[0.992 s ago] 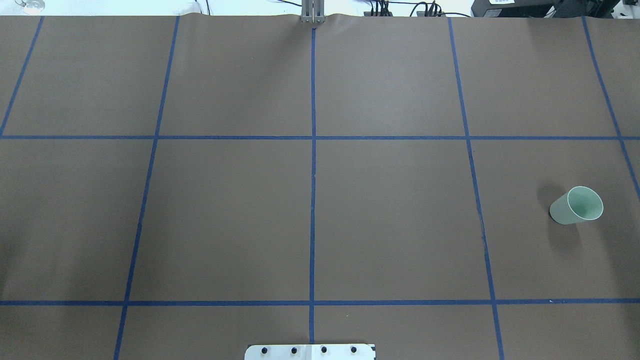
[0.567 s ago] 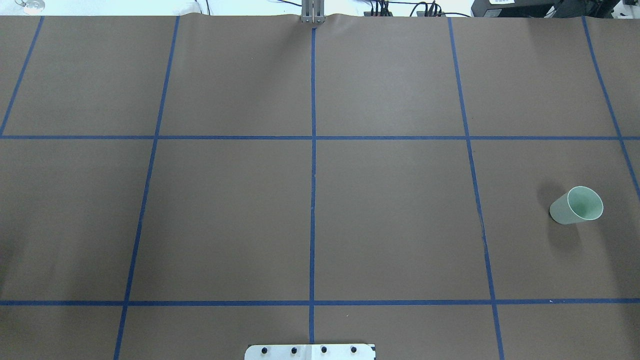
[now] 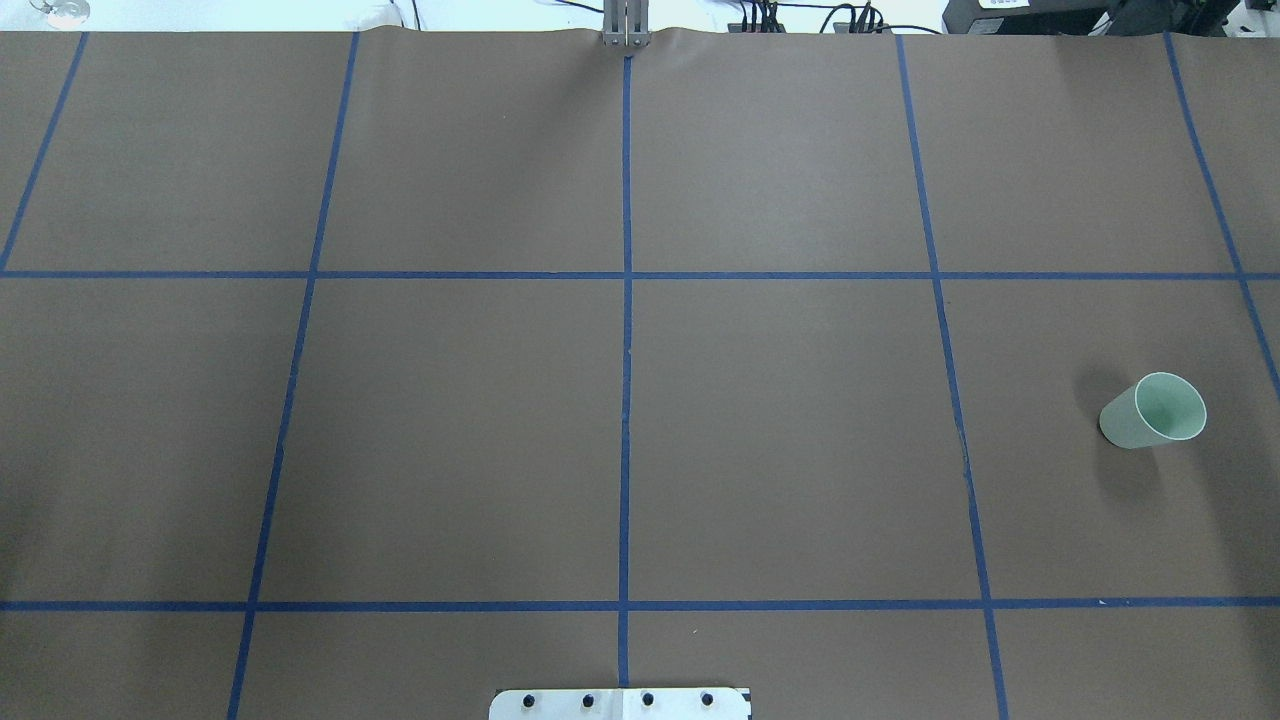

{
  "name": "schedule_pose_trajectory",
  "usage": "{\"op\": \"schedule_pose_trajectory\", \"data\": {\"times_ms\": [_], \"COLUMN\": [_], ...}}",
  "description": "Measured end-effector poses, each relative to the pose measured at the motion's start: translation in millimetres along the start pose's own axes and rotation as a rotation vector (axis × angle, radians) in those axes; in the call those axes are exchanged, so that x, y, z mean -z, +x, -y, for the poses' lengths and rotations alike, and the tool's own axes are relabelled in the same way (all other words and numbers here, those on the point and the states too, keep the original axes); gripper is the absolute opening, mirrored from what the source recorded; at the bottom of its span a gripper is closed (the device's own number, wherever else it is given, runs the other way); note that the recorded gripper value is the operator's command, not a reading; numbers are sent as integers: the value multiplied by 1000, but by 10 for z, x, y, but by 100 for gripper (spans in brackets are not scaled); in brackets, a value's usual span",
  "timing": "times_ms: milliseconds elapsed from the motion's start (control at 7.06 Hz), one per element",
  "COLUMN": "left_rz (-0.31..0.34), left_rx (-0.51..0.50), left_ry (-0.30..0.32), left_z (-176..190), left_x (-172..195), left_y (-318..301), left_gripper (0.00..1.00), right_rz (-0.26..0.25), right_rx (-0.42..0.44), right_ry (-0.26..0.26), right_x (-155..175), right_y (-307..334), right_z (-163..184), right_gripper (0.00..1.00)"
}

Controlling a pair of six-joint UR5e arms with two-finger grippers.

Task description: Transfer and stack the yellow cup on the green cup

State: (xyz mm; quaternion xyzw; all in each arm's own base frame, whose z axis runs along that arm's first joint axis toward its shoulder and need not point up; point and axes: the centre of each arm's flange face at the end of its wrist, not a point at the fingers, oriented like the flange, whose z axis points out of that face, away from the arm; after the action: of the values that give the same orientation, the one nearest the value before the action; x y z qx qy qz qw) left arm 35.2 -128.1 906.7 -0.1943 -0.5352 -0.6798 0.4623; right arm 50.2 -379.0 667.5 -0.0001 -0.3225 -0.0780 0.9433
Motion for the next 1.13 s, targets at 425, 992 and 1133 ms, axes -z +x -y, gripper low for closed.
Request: {"op": "schedule_pose_trajectory", "data": {"times_ms": [425, 992, 1133], "left_rz": [-220, -586, -684], "left_rx": [-31, -69, -72], "left_ry": [98, 180, 197], "left_z": [415, 575, 626], "left_x": [30, 319, 376], "left_y": [-40, 142, 229], "left_gripper": [34, 34, 34], "right_rz": [-2, -7, -5], "right_rx": [19, 53, 57], "right_ry": [18, 62, 66], "right_x": [71, 163, 171], "right_y": [-66, -126, -133], "right_z": [145, 275, 282], "right_gripper": [100, 100, 100]}}
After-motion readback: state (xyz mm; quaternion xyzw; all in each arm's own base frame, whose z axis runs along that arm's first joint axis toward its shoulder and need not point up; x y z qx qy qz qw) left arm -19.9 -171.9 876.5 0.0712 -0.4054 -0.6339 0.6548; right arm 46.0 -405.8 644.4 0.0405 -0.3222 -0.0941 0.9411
